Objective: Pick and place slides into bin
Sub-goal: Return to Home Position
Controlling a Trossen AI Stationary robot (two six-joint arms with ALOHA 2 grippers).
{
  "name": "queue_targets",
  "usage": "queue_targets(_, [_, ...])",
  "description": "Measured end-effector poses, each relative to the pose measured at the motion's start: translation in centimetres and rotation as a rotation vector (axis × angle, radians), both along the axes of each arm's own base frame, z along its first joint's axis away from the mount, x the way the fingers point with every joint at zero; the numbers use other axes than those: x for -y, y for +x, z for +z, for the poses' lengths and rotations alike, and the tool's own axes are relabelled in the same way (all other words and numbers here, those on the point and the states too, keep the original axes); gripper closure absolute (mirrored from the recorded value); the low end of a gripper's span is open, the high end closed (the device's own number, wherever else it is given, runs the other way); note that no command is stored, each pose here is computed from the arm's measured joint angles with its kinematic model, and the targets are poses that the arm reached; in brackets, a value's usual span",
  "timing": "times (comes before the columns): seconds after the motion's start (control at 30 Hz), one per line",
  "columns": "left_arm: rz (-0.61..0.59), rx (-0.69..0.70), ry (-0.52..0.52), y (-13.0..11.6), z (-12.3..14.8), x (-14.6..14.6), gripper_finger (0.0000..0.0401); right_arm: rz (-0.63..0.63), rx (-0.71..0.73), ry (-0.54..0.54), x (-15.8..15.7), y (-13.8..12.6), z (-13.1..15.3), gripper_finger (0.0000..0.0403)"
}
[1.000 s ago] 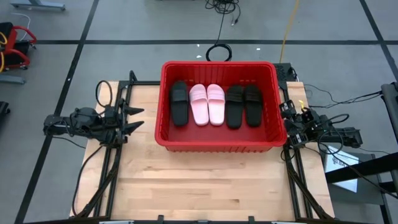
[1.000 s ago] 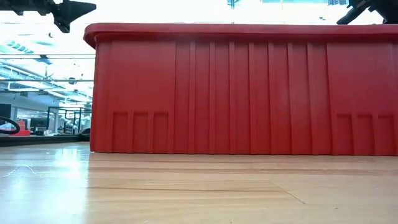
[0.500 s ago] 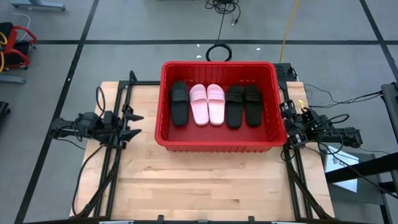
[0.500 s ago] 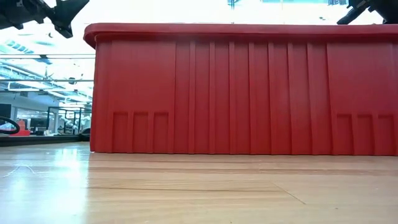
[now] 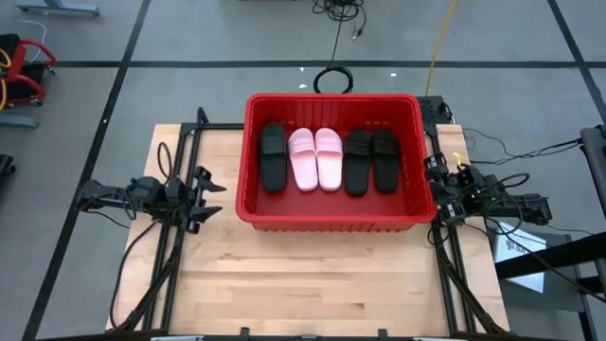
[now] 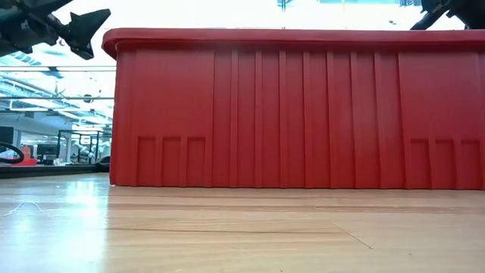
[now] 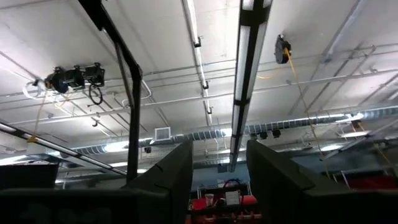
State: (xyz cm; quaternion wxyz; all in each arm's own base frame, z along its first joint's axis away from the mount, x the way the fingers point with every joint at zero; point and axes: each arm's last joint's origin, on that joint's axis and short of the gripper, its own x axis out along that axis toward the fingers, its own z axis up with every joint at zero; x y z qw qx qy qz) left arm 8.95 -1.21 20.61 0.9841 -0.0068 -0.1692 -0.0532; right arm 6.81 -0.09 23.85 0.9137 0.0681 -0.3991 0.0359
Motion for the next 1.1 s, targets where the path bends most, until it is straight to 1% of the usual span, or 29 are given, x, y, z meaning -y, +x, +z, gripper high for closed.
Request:
queue_targets(0.13, [0.001,-0.003,0.001,0.1,-0.2,0.0,0.0146,-0.005,-0.028,0.006,0.0,0.2,-0.2,0.0261])
queue_targets(0.23, [-0.024,-0.013,0.023,0.1,-0.3,0.1,0.0146,-0.003,-0.044,0.003,0.0,0.3,-0.3,0.0261])
queue_targets(0.37, [-0.038,-0.056,0.052,0.2,-0.7,0.2,0.0146,-0.006,-0.081,-0.001,0.0,0.6,-0.6,0.0261])
queue_targets(0.53, [-0.033,-0.099,0.056,0.3,-1.1,0.2,0.0146,-0.024,-0.141,-0.015,0.0,0.9,-1.0,0.0261])
queue_targets(0.67, [-0.02,-0.146,0.063,0.4,-1.6,0.1,0.0146,-0.04,-0.181,-0.035,0.0,1.2,-1.3,0.0261])
queue_targets(0.8, [-0.002,-0.19,0.066,0.5,-2.0,0.1,0.0146,-0.066,-0.251,-0.059,0.1,1.6,-1.9,0.0261])
queue_targets(0.93, [0.01,-0.203,0.063,0.5,-2.1,0.1,0.0146,-0.126,-0.31,-0.019,0.3,1.8,-2.3,0.0261])
queue_targets(1.1, [0.068,-0.268,0.052,0.6,-2.7,-0.1,0.0146,-0.147,-0.343,-0.043,0.3,2.0,-2.6,0.0261])
